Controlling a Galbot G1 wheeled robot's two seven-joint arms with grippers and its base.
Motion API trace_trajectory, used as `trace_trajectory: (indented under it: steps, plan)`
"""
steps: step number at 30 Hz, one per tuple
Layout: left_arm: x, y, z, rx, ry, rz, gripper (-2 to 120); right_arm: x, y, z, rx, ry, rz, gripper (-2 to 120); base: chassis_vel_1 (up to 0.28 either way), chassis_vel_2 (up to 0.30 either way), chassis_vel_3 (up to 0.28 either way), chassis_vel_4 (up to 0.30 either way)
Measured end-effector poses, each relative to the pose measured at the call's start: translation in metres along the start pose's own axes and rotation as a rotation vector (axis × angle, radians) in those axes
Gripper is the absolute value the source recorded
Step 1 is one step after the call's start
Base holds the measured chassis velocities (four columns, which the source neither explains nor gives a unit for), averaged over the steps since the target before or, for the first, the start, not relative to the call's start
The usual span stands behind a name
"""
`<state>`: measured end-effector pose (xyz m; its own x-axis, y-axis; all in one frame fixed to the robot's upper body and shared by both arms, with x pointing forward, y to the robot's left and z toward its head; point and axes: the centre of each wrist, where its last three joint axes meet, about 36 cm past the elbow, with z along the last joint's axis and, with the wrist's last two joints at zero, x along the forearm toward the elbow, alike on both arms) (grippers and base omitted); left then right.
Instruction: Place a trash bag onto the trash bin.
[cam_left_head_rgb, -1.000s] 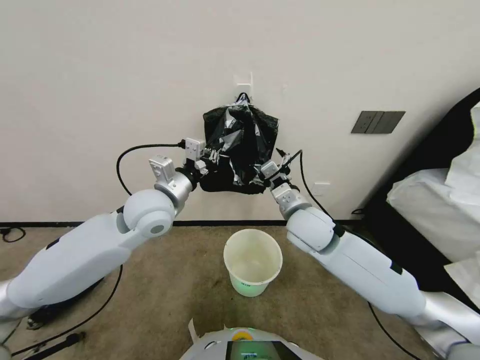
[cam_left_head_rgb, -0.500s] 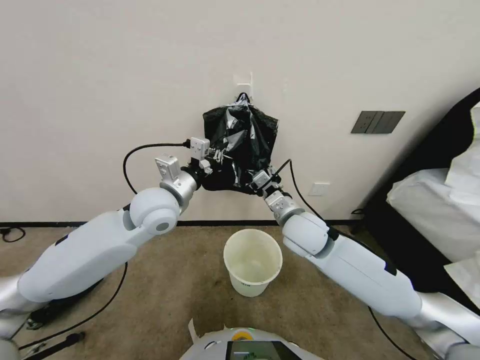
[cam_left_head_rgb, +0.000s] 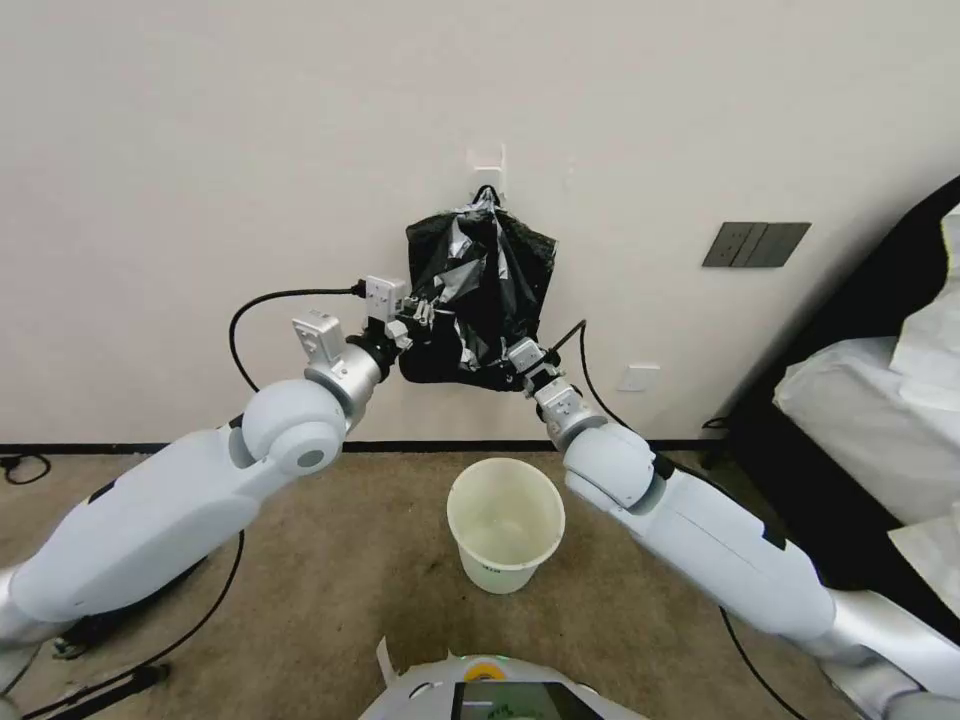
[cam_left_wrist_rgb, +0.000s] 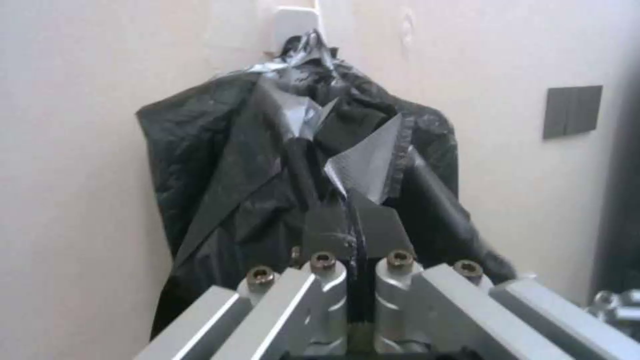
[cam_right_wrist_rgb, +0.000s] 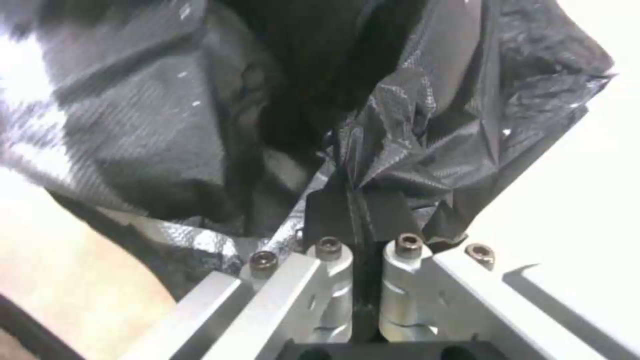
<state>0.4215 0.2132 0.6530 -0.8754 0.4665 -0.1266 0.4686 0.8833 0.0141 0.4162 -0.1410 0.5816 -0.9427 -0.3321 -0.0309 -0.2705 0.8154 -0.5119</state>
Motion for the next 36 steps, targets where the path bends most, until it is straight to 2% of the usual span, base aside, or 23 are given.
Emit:
trace_trajectory:
  steps: [4,5,8,13,28,34,36]
  plan:
    - [0.014,0.005,0.004,0.021,0.003,-0.027,0,0.011,-0.009,0.006,-0.201,-0.055,-0.003,0,0.000,0.000,0.000,0.000]
    - [0.014,0.005,0.004,0.021,0.003,-0.027,0,0.011,-0.009,0.006,-0.201,-0.055,-0.003,0,0.000,0.000,0.000,0.000]
    - [0.028,0.003,0.009,0.045,0.013,-0.034,0,0.026,-0.019,0.010,-0.334,-0.096,-0.010,0,0.000,0.000,0.000,0.000]
    - [0.044,-0.004,0.014,0.070,0.025,-0.029,0,0.045,-0.026,0.014,-0.399,-0.137,-0.026,0,0.000,0.000,0.000,0.000]
    - [0.089,-0.028,0.022,0.089,0.007,-0.027,0,0.102,-0.022,0.021,-0.574,-0.205,-0.075,0,0.000,0.000,0.000,0.000]
    - [0.091,-0.032,0.018,0.089,-0.017,-0.018,0,0.113,-0.027,0.013,-0.605,-0.250,-0.052,0,0.000,0.000,0.000,0.000]
    - [0.090,-0.033,0.012,0.080,-0.039,-0.010,0,0.120,-0.032,0.004,-0.649,-0.276,-0.047,0,0.000,0.000,0.000,0.000]
